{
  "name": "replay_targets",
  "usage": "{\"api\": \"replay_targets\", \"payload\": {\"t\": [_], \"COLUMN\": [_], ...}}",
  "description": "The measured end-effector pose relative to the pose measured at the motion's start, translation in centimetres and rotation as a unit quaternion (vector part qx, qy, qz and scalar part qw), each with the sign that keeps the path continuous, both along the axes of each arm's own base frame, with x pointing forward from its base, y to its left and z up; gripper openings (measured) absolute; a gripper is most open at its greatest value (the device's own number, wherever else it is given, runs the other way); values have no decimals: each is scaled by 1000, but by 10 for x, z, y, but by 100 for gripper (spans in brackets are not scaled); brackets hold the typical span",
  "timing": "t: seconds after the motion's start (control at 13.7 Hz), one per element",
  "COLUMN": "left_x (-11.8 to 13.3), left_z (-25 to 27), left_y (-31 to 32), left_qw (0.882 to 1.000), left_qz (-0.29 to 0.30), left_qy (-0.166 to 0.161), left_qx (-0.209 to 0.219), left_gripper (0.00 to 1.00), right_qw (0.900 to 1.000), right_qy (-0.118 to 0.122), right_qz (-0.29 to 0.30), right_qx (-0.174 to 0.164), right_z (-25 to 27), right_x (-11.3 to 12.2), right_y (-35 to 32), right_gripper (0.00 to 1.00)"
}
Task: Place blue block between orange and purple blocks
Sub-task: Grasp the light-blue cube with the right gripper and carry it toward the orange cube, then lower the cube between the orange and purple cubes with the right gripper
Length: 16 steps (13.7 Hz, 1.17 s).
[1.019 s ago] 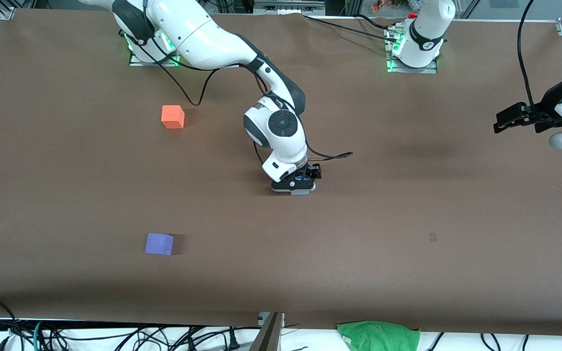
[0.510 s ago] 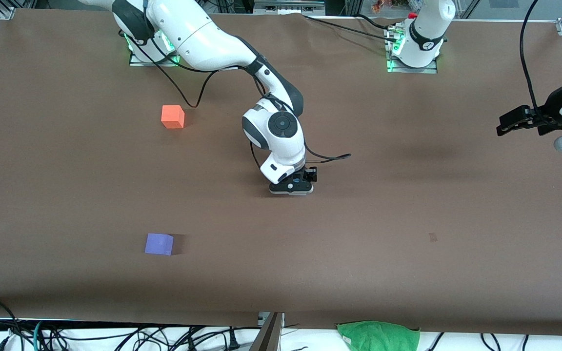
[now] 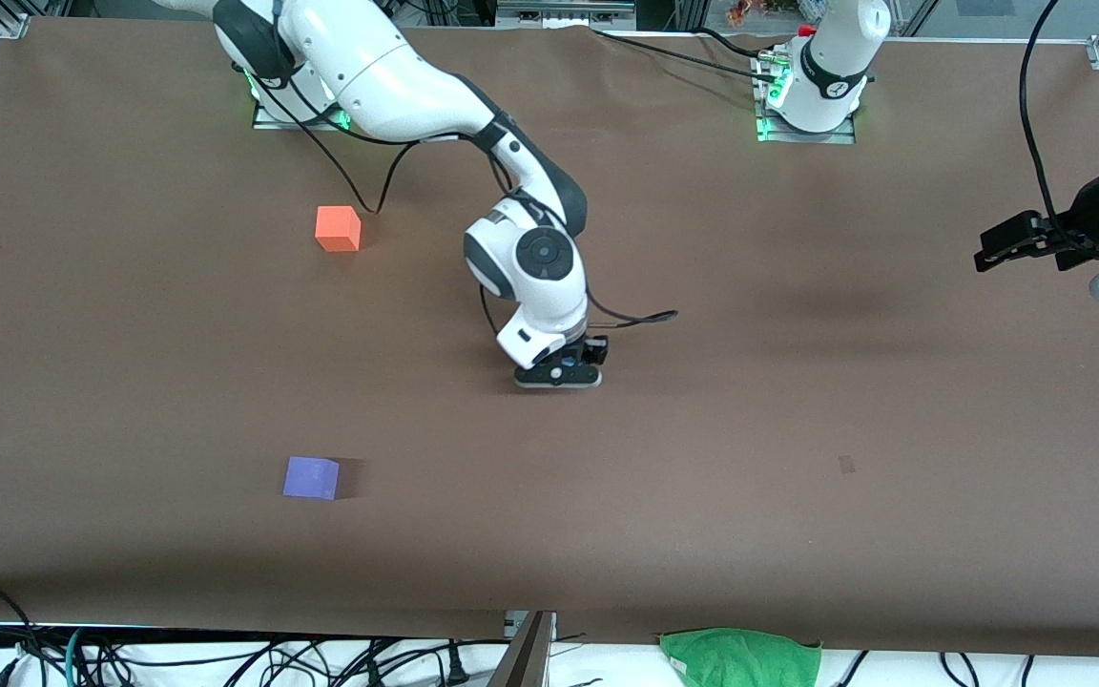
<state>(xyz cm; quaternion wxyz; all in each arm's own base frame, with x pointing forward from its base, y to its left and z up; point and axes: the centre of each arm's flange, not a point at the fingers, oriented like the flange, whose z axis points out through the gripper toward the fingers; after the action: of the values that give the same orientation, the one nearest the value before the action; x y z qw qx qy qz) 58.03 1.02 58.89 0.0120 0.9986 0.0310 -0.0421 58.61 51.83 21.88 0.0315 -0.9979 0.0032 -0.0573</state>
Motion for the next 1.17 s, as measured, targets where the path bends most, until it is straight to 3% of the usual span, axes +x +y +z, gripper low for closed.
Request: {"api": "replay_targets", "payload": {"t": [0.29, 0.44, 0.66, 0.95, 1.17], "left_x": [2, 2, 3, 5, 5], "left_z": [3, 2, 1, 0, 0], "left_y": [0, 1, 1, 2, 2], "left_qw": [1000, 1000, 1000, 1000, 1000], "left_qz": [0, 1, 1, 1, 2], "left_qy": [-3, -4, -3, -1, -2], "left_qx": [0, 0, 0, 0, 0], "left_gripper": [100, 100, 100, 100, 100], "right_qw": [999, 997, 997, 996, 995], "right_qy": [41, 60, 59, 68, 78], "right_qz": [11, 13, 5, 12, 15], "right_qx": [-32, -42, -43, -60, -62], "right_z": [51, 60, 51, 21, 21], "right_x": [60, 70, 48, -9, -26], "right_y": [-110, -177, -256, -330, -362], "right_gripper": [59, 59, 59, 59, 56]}}
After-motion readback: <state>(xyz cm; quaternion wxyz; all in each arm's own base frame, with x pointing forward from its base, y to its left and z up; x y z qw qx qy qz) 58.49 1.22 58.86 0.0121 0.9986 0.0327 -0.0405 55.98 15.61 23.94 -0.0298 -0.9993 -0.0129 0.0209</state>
